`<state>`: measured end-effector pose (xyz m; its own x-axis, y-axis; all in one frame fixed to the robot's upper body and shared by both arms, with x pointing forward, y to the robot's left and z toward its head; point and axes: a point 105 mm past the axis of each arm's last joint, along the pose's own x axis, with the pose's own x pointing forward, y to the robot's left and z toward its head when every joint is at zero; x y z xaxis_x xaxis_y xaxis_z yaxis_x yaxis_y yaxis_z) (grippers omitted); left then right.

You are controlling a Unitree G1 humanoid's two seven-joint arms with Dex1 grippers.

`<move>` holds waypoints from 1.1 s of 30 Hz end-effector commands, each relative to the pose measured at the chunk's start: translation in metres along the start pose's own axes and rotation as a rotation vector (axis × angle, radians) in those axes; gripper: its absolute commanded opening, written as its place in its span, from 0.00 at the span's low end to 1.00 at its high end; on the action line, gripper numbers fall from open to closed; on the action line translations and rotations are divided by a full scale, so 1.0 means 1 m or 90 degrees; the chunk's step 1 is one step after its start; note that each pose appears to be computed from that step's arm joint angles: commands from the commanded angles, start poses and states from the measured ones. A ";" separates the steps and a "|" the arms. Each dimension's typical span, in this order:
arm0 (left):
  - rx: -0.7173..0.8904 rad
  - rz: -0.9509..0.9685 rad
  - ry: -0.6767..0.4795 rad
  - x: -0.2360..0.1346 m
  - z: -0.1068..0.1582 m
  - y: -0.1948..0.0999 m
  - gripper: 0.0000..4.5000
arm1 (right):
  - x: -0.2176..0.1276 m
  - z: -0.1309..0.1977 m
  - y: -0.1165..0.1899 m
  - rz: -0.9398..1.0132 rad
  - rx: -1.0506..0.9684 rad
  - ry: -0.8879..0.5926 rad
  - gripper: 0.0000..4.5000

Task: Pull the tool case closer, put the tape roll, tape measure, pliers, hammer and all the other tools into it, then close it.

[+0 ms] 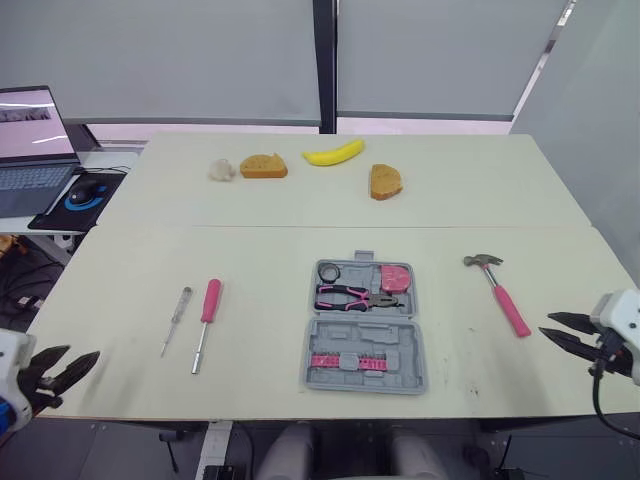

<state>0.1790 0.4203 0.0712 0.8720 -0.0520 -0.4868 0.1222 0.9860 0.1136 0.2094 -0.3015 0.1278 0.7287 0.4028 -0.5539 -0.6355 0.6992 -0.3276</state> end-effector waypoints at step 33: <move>-0.063 0.022 -0.079 0.033 0.020 -0.047 1.00 | 0.058 0.167 0.079 0.360 -0.201 -0.275 1.00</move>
<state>0.2029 0.3707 0.0594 0.9162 -0.0419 -0.3986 0.0532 0.9984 0.0174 0.2499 -0.1332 0.1905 0.2992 0.8692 -0.3937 -0.9346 0.1839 -0.3044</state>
